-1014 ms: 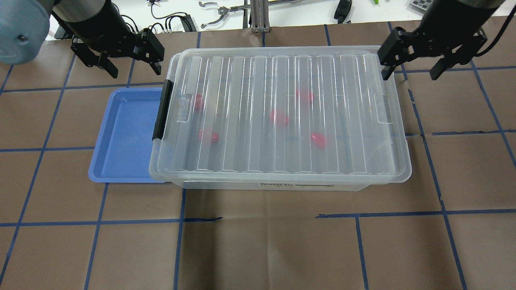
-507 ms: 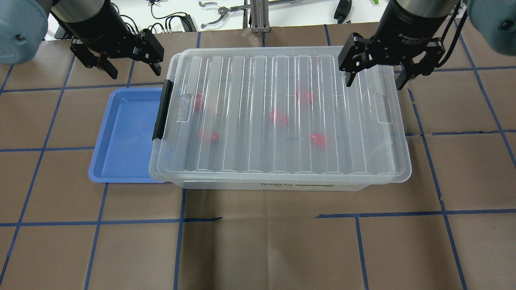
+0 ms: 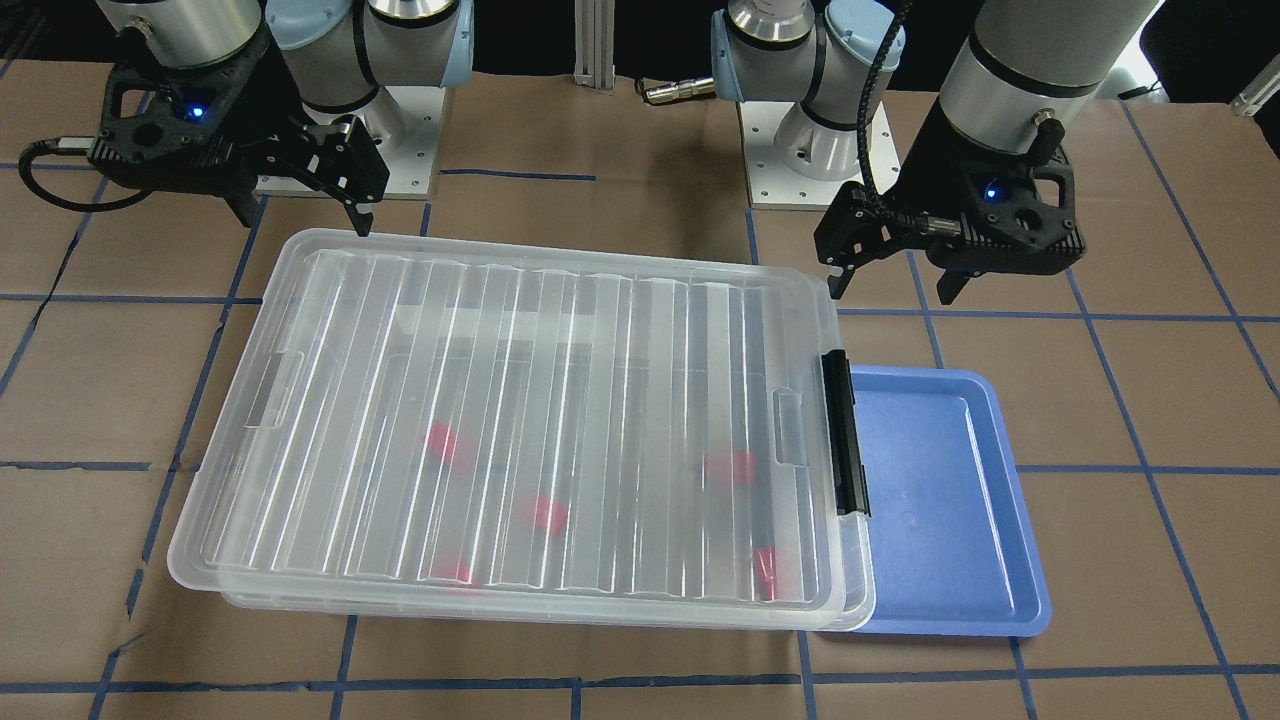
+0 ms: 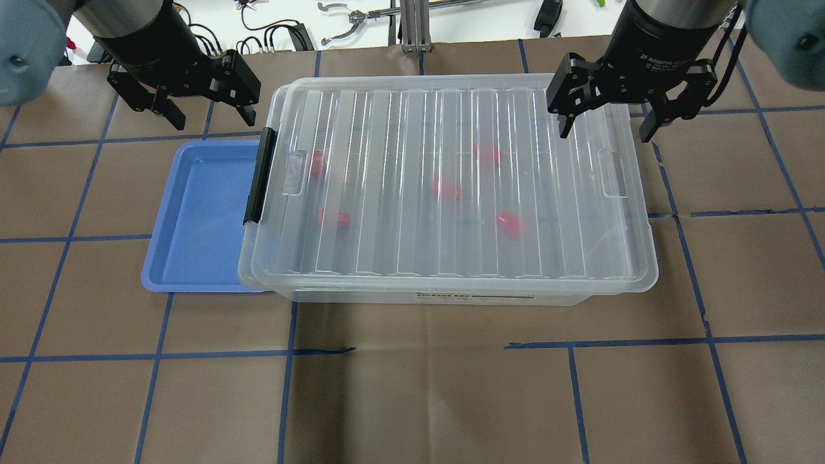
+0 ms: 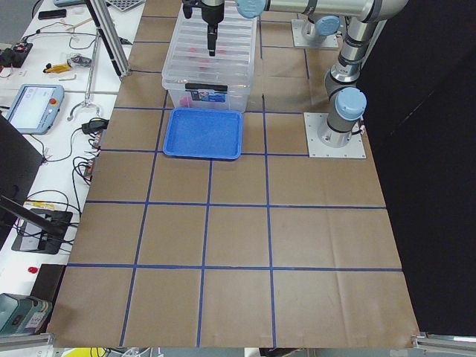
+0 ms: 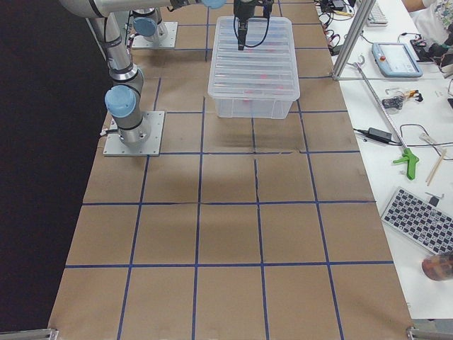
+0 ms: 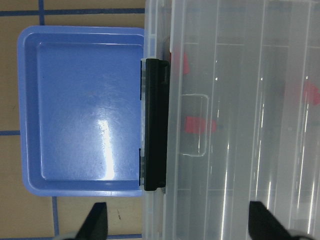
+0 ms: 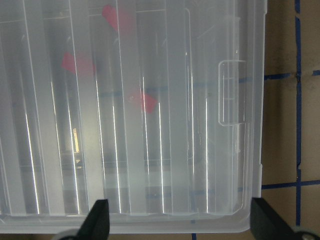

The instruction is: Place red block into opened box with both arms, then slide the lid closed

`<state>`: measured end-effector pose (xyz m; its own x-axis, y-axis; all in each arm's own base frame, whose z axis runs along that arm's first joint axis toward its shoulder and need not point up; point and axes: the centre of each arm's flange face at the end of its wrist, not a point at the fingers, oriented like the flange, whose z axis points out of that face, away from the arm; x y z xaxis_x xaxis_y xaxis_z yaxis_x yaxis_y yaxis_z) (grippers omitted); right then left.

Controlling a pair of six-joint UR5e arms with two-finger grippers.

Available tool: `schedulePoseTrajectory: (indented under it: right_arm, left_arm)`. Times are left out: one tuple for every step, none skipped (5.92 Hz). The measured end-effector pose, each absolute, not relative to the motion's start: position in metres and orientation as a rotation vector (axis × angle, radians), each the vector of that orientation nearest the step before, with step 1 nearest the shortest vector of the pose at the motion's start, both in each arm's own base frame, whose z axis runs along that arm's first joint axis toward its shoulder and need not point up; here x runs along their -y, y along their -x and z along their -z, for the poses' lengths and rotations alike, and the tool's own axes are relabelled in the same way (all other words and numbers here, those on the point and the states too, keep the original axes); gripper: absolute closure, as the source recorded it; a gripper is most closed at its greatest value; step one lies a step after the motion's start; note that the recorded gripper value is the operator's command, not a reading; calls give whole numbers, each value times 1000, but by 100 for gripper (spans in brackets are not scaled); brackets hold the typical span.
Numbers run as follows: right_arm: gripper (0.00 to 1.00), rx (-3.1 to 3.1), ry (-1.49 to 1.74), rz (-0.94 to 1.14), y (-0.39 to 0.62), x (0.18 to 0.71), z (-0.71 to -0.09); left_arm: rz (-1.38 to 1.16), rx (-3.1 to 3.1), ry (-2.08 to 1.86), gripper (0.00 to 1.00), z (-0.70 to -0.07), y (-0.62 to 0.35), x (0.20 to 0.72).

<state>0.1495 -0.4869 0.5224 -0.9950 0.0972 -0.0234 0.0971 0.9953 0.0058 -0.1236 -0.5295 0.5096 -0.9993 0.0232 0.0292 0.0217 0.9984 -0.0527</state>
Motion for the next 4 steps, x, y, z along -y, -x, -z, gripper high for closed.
schedulePoseTrajectory:
  right_arm:
    - [0, -3118, -154, -7, -149, 487, -522]
    - [0, -3120, -156, -7, -149, 487, -522]
    - [0, -3120, -156, -6, -149, 487, -522]
    - [0, -3120, -155, -6, -149, 487, -522]
  left_arm:
    - [-80, 3111, 43, 2, -510, 124, 529]
    - [-77, 3109, 45, 2, -509, 123, 529]
    - [-76, 3106, 46, 2, -508, 122, 530]
    - [-75, 3104, 47, 2, -508, 121, 531]
